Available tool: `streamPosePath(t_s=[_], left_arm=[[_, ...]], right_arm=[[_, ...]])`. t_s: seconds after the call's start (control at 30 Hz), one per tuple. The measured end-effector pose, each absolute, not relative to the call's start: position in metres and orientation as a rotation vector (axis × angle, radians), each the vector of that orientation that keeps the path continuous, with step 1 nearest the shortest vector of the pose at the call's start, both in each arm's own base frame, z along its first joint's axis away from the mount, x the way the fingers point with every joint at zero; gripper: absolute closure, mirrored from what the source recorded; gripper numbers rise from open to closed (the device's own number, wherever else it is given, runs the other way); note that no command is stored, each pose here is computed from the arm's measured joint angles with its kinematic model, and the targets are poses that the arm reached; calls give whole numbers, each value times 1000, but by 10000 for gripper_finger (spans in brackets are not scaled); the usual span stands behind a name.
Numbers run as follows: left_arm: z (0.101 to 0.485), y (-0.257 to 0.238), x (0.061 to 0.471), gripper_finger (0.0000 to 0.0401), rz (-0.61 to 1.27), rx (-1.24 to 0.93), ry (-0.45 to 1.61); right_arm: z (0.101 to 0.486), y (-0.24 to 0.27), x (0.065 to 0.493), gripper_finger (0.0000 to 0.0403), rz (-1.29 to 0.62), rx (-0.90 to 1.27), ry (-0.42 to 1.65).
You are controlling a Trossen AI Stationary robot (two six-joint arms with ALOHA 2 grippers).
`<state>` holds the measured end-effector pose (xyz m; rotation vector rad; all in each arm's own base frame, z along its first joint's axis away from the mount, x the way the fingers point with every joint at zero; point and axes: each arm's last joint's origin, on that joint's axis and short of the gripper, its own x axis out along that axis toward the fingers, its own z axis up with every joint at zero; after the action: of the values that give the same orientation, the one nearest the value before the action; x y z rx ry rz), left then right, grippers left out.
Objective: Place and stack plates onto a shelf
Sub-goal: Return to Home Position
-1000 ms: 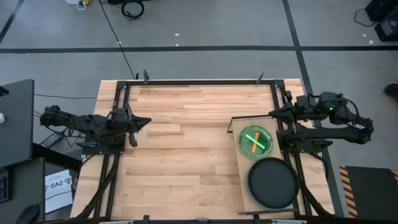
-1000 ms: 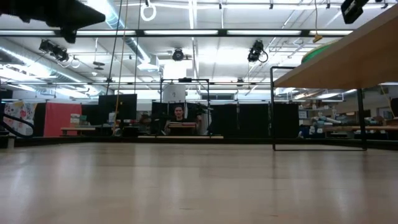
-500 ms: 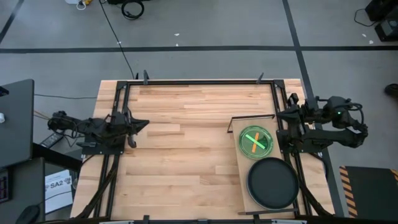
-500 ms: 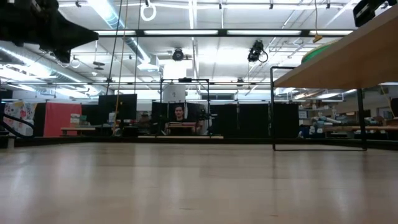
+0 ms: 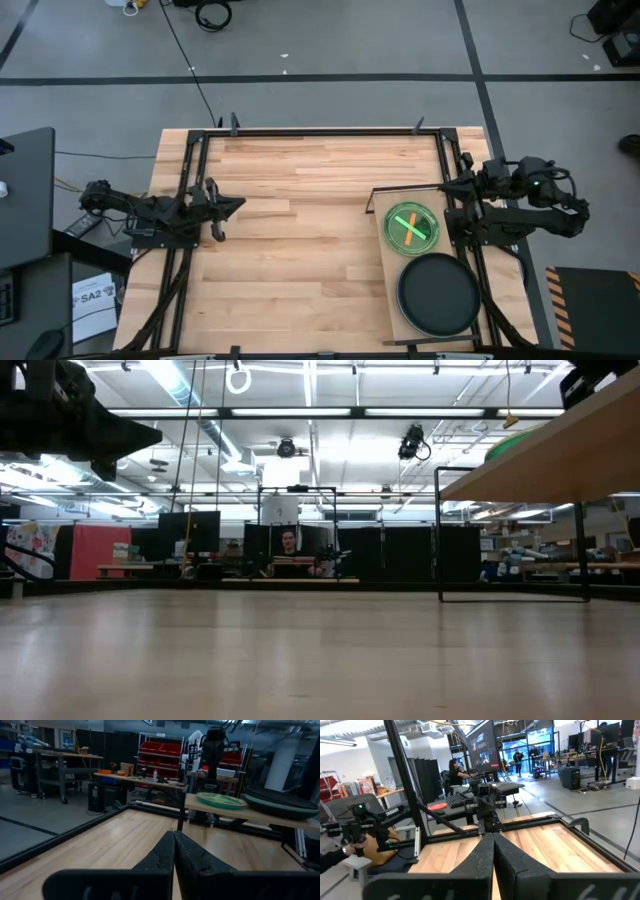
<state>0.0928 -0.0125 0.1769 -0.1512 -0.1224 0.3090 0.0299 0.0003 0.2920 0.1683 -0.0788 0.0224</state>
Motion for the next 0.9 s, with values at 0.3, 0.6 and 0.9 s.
streamPosePath(t_s=[0.3,0.6,0.9], left_arm=[[177,-12,93,390,309,-150,-128],[177,-12,93,390,309,-149,-127],[177,-12,93,390,309,-149,-126]], right_arm=[[265,-2,57,390,49,128,-129],[238,-4,75,390,73,92,-175],[208,-5,88,390,72,87,-169]])
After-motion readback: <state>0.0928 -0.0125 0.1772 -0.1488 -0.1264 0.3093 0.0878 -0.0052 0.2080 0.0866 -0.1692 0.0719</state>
